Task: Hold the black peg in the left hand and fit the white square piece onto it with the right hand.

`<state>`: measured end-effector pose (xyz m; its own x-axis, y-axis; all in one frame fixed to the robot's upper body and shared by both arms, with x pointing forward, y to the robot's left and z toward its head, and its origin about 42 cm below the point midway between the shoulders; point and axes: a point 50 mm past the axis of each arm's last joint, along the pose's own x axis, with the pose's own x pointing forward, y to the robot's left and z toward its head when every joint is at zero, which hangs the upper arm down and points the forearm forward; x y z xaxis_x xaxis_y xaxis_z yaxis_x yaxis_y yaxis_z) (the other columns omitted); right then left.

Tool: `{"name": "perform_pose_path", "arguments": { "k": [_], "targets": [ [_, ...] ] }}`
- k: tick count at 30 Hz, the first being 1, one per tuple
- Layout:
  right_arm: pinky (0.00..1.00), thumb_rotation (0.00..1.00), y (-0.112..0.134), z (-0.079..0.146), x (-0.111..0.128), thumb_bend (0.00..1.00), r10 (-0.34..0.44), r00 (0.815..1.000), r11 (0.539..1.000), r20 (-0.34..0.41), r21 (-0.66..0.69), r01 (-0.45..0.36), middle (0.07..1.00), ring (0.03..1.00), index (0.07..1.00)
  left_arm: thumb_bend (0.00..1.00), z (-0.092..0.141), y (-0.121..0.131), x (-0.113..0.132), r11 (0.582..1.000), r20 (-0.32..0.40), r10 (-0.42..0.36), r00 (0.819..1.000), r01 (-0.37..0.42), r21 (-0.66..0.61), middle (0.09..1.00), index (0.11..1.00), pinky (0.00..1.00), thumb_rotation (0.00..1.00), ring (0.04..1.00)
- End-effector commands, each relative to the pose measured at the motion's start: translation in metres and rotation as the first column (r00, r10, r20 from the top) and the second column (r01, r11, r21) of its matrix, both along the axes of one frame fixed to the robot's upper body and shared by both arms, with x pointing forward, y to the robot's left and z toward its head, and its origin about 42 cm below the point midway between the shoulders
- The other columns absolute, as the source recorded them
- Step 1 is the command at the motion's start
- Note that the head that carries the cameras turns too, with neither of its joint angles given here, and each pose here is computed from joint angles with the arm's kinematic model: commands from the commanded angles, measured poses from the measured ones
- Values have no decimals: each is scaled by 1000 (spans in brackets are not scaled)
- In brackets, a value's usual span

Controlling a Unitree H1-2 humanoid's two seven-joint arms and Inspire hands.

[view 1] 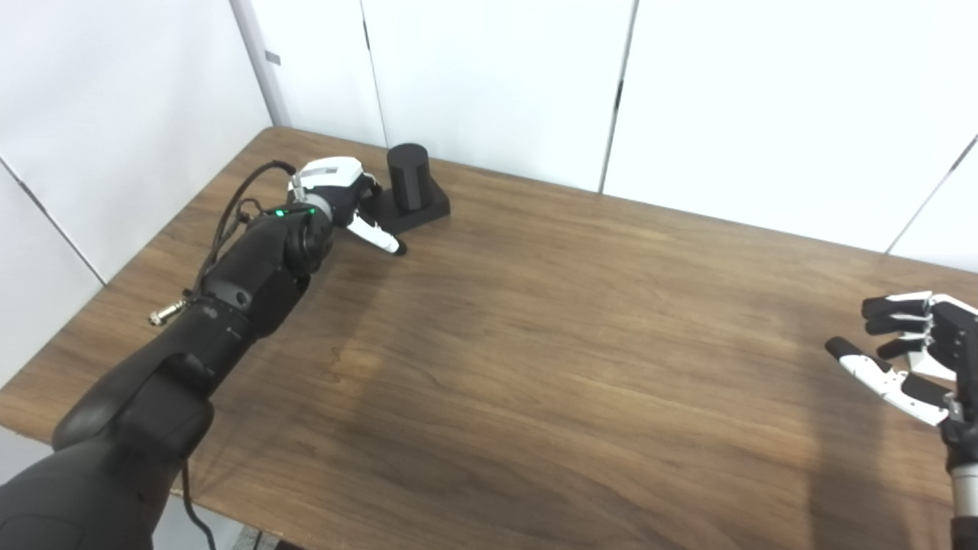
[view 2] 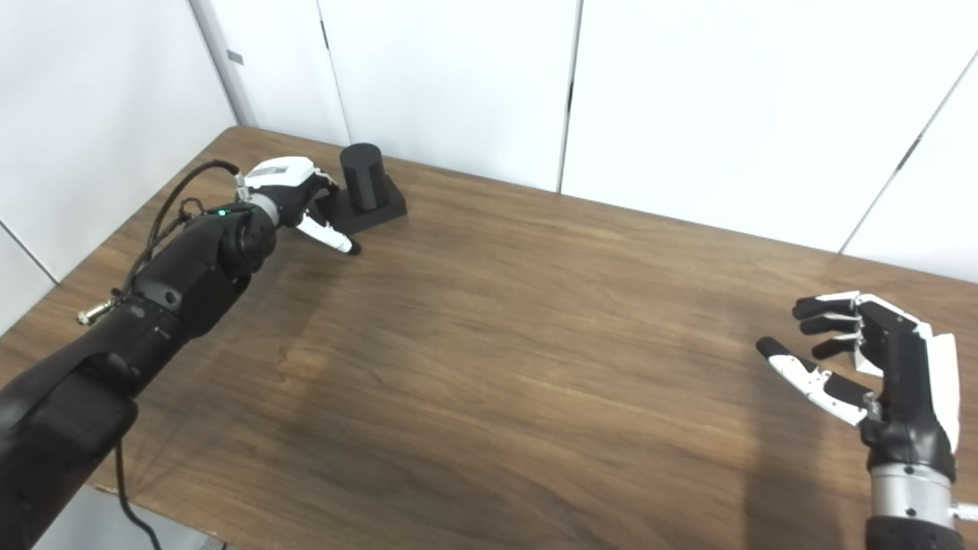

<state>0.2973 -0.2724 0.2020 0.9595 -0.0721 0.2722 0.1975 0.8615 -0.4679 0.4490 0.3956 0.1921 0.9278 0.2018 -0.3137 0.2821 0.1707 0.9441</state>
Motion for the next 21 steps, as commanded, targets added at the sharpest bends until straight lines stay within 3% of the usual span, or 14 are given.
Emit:
{"name": "perform_pose_path", "arguments": {
  "k": [1, 6, 14, 18, 21],
  "targets": [
    [414, 112, -1, 15, 1, 497, 9, 997, 1000, 71, -21, -7, 613, 552, 489, 870, 35, 4, 16, 1000, 118, 2, 993, -4, 23, 966, 805, 867, 407, 995],
    [408, 112, -1, 16, -1, 497, 9, 997, 1000, 75, -20, -7, 612, 554, 489, 819, 31, 3, 17, 1000, 127, -6, 992, 5, 11, 928, 750, 837, 373, 975],
    [396, 113, -1, 18, -3, 496, 5, 997, 1000, 78, -17, -3, 608, 544, 488, 667, 19, -2, 17, 1000, 107, -6, 994, 7, -3, 893, 599, 743, 202, 937],
    [395, 113, -2, 18, -2, 496, 7, 996, 1000, 88, -25, -4, 605, 545, 488, 660, 9, -4, 15, 1000, 84, -22, 996, 22, 4, 872, 579, 727, 184, 918],
    [397, 113, -3, 19, -3, 496, 4, 996, 1000, 87, -31, -1, 605, 546, 488, 531, 4, -5, 14, 999, 82, -32, 996, 32, 0, 865, 502, 721, 85, 902]
  ]
}}
